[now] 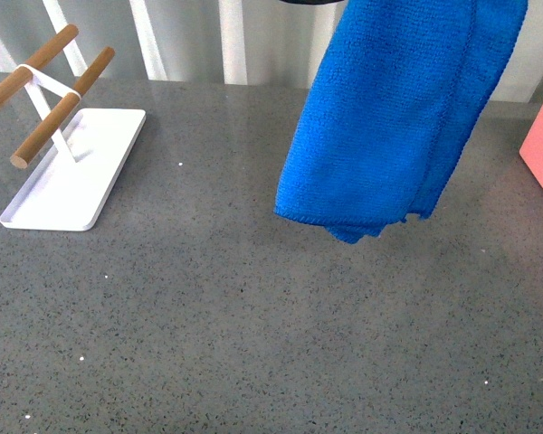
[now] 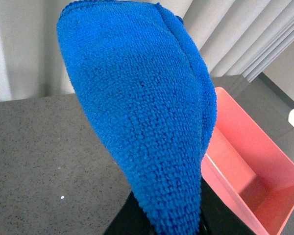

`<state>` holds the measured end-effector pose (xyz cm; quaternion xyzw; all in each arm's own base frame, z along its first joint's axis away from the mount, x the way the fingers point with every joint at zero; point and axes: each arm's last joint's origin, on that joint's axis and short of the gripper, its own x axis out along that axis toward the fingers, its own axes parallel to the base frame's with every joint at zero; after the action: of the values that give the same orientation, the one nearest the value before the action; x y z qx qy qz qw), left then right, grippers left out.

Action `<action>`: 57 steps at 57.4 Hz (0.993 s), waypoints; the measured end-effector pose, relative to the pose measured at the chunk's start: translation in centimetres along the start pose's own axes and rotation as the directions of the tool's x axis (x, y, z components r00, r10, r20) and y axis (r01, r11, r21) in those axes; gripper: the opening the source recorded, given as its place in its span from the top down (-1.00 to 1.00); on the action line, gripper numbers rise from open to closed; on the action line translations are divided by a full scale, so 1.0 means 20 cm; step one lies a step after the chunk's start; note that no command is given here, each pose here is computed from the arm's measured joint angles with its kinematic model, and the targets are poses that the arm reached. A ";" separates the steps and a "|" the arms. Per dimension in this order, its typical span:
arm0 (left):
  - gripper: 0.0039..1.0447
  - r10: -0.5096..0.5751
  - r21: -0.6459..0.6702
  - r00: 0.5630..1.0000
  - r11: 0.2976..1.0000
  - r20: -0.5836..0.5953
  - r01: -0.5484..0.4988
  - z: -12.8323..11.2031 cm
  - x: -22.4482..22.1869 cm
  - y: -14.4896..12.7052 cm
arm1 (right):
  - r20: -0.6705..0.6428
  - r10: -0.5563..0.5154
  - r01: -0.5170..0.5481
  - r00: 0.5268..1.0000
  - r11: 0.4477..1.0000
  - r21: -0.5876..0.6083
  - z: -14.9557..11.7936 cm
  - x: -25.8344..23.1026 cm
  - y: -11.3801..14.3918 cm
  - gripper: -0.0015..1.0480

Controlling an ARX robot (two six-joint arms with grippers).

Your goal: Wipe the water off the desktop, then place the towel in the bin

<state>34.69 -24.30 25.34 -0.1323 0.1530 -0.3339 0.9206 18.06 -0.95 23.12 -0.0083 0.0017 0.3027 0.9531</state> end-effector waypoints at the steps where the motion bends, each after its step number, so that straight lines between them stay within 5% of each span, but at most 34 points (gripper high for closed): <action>1: 0.88 -0.002 -0.005 1.000 1.000 0.004 0.002 0.01 0.00 0.00 | -0.009 0.009 -0.009 1.000 1.000 0.021 -0.01 0.03 -0.01 -0.86; 11: 0.88 -0.012 -0.063 0.999 0.998 0.043 0.014 0.09 0.00 -0.01 | -0.090 0.037 -0.024 0.995 0.990 0.140 -0.16 0.26 -0.03 -0.86; 25: 0.88 -0.012 -0.102 0.999 0.995 0.048 0.017 0.11 0.00 0.00 | -0.128 0.035 -0.016 0.991 0.989 0.147 -0.28 0.39 0.00 -0.86; 57: 0.88 -0.044 -0.146 0.998 0.988 0.044 0.050 0.14 -0.02 -0.02 | -0.094 0.068 -0.057 0.993 0.992 0.113 -0.29 0.57 -0.09 -0.86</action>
<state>35.22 -24.03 28.05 -0.2103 0.1553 -0.3404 0.9032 28.43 4.15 17.22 0.0295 0.0654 0.3311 0.9409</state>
